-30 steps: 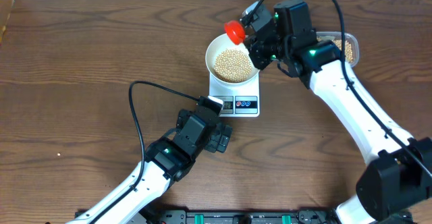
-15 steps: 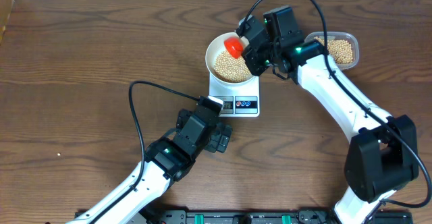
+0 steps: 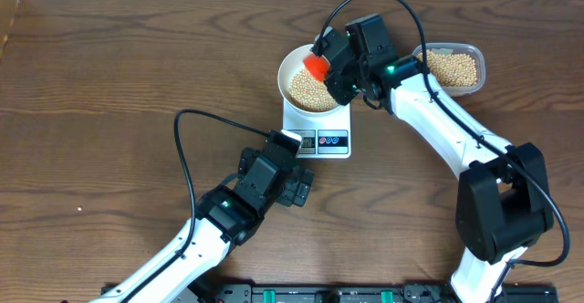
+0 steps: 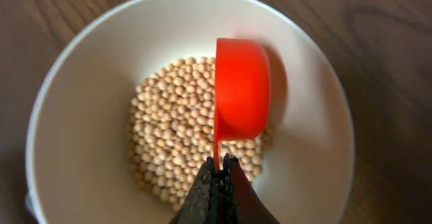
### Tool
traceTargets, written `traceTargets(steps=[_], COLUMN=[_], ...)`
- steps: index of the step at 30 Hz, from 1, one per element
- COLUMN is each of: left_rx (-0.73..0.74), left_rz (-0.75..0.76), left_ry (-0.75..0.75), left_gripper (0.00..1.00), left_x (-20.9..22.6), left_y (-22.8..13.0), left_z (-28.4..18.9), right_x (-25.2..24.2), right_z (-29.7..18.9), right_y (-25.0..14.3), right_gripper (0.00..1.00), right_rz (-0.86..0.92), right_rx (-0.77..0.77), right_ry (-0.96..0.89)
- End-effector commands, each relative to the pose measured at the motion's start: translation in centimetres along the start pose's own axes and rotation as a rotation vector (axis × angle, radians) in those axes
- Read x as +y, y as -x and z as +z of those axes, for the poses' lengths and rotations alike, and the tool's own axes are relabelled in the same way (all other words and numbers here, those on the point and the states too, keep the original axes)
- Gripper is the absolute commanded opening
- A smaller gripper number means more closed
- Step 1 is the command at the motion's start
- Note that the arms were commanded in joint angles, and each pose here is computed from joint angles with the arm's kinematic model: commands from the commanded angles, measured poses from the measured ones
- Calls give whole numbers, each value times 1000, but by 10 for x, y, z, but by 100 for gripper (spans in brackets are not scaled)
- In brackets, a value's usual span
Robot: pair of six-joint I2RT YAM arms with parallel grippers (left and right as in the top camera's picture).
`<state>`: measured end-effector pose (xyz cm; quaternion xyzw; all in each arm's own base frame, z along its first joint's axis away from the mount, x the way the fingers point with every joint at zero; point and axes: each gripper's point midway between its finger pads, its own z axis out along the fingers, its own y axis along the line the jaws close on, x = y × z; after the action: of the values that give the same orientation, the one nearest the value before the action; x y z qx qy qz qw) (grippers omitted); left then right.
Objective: Scoop item into bowl and weigh 50g on scale
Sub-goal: 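Lower the scoop into the bowl and tip it further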
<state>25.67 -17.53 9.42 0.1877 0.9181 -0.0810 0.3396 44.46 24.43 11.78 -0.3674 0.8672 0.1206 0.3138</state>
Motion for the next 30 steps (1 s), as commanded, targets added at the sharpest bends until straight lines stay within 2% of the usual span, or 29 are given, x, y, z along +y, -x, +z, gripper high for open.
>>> traceTargets(steps=[1,9,16,30], left_rx=[0,0,0,0], left_rz=[7,7,7,7], left_ry=[1,1,1,1], left_gripper=[98,98,98,98], left_x=[0,0,0,0], left_y=[-2,-2,-2,-2], left_z=[0,0,0,0], right_x=[-2,1,24,52], right_z=[1,2,5,7], right_y=[2,2,-4,-7], right_gripper=[1,1,1,1], right_rz=[-55,-101,-160,-143], right_rx=[4,20,59,68], right_ry=[-29,-52,-12,81])
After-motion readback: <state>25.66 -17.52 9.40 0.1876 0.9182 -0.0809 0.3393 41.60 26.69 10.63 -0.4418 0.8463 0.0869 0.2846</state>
